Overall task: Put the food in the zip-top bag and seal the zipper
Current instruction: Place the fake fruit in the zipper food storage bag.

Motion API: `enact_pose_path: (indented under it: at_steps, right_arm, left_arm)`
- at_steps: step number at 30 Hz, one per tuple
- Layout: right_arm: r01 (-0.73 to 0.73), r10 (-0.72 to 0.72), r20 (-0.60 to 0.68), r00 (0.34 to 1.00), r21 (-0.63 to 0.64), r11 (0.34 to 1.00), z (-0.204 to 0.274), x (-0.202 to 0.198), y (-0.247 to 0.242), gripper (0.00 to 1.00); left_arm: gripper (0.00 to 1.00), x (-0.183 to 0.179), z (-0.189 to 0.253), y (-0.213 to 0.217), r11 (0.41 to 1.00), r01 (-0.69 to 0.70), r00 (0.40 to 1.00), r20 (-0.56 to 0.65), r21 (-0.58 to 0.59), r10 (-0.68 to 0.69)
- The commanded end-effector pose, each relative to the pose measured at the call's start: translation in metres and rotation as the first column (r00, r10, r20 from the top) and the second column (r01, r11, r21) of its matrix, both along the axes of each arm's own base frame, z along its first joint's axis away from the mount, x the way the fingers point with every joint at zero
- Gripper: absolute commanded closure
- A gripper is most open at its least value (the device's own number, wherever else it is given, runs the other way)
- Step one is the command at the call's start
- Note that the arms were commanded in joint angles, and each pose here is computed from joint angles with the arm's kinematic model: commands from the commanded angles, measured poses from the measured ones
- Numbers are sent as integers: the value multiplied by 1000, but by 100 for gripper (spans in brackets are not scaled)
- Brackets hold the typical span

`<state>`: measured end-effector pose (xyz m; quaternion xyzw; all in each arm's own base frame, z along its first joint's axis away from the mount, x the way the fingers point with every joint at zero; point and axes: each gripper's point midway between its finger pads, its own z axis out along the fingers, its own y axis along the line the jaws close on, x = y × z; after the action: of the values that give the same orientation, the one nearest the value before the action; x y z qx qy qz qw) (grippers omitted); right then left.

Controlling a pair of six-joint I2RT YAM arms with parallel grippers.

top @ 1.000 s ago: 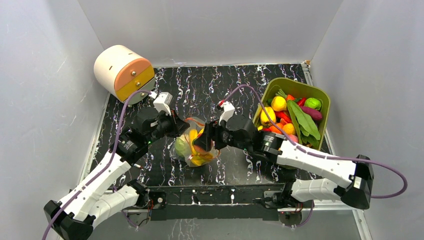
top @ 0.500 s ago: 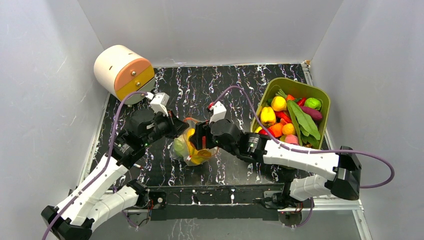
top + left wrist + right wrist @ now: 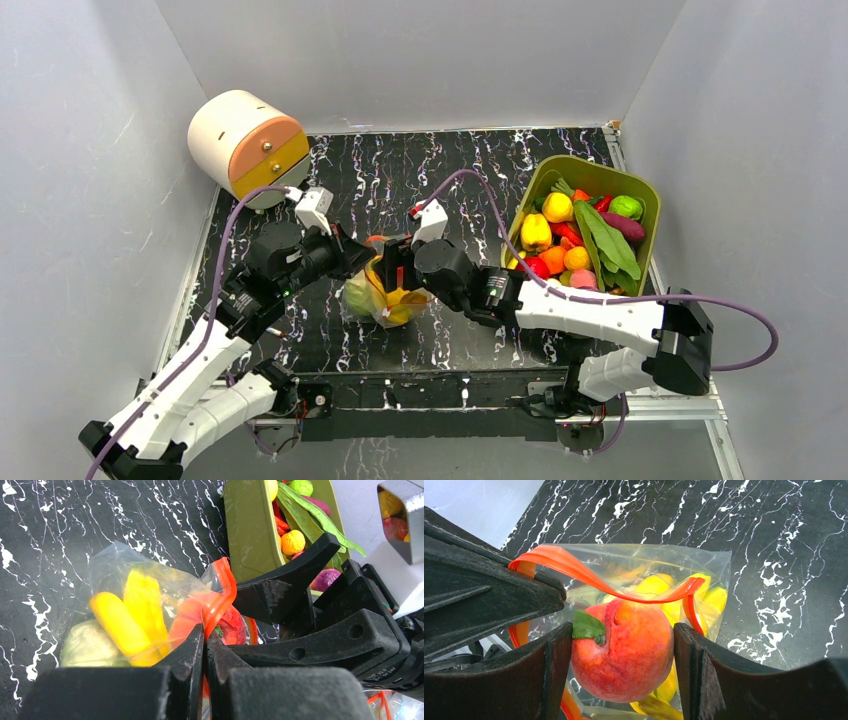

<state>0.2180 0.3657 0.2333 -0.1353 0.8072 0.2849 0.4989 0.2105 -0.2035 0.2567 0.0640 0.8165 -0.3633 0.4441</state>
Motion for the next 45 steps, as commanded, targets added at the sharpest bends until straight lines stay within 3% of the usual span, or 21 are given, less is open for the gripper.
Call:
enact_pose_path:
  at_steps: [1,18,22,28,33,39,45]
  right_arm:
    - [18,-22,57,998,68,998,22,7,11,43]
    - [-54,56,-29,998,80,995,27,-14,13,17]
    - [-86,91,-45,995,103,991,38,-24,10,16]
    - [-120,133,-75,988,155,981,59,-39,0,17]
    - [-137,144,-66,987,103,985,77,-44,-15,20]
    - [2,-3,-12,1000,-47,999,81,-26,-56,27]
    - [200,-193,56,980,-165,966,86,-4,-109,40]
  left_arm:
    - [100,-6,13,-1,999,15,1000,28,-40,-14]
    - [100,-7,3,4,1000,4,1000,24,-18,-4]
    - [100,-6,2,5,1000,0,1000,25,-8,1]
    - [100,-7,-4,12,999,-10,1000,29,35,9]
    - [100,-9,-11,20,996,-16,999,42,88,13]
    - [100,-17,-19,22,990,38,996,70,134,-48]
    - [100,-26,-33,25,975,94,992,68,200,-109]
